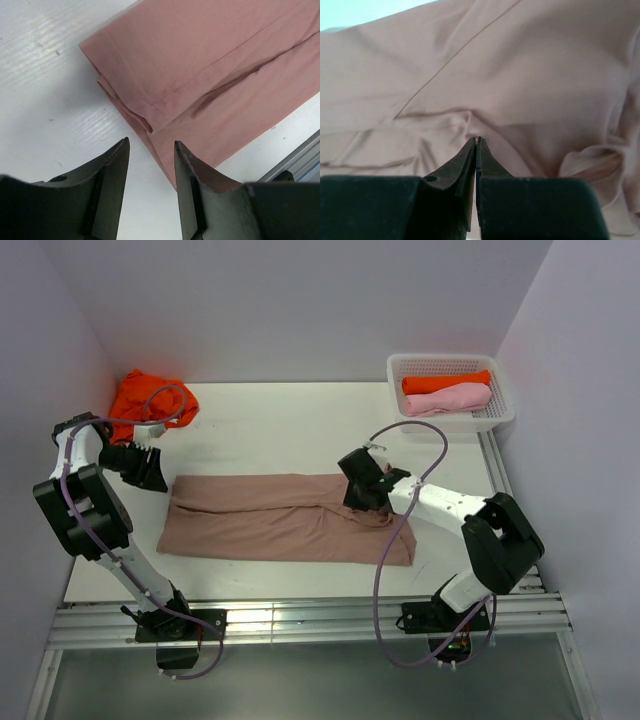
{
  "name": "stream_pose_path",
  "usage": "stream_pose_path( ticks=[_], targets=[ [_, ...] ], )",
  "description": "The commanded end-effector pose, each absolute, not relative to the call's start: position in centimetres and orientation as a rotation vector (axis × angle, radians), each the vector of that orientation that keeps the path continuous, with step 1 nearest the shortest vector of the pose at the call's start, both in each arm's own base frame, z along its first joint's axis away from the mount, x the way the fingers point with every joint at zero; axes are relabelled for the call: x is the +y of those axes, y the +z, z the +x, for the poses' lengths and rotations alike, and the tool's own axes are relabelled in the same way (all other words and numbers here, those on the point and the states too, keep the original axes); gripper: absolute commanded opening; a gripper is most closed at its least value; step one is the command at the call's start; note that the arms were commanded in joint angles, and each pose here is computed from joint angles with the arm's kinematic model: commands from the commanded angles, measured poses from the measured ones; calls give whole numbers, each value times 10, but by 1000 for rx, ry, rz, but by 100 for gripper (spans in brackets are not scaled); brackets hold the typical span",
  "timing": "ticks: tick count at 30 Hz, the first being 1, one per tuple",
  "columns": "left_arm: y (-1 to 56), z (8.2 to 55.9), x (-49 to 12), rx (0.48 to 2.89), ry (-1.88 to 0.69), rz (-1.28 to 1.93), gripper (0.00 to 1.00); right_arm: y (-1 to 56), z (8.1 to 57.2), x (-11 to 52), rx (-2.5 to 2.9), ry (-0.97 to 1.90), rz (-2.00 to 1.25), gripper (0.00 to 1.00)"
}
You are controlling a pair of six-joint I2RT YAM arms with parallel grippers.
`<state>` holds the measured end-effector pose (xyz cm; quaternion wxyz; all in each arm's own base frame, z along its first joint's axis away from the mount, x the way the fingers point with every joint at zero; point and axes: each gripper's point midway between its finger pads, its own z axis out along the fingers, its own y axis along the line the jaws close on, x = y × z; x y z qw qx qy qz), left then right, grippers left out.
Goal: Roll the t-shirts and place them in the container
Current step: Fold the tshirt
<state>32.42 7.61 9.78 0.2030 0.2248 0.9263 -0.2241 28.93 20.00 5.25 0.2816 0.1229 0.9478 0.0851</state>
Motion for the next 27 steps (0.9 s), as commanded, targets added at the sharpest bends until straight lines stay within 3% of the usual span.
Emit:
stream_pose_path(
  ticks=[1, 15, 23, 27],
  targets=[
    [114, 320, 69, 2534, -622, 655, 46, 71, 282, 209, 2476, 271, 358, 5],
    [111, 293, 65, 2582, -566, 650, 46, 55, 233, 234, 2491, 364, 307, 6],
    [106, 287, 65, 2602, -560, 619, 46, 48, 220, 241, 2505, 351, 256, 32],
    [110, 295, 66, 2597, -573, 608, 46, 55, 220, 235, 2496, 313, 266, 35]
  ],
)
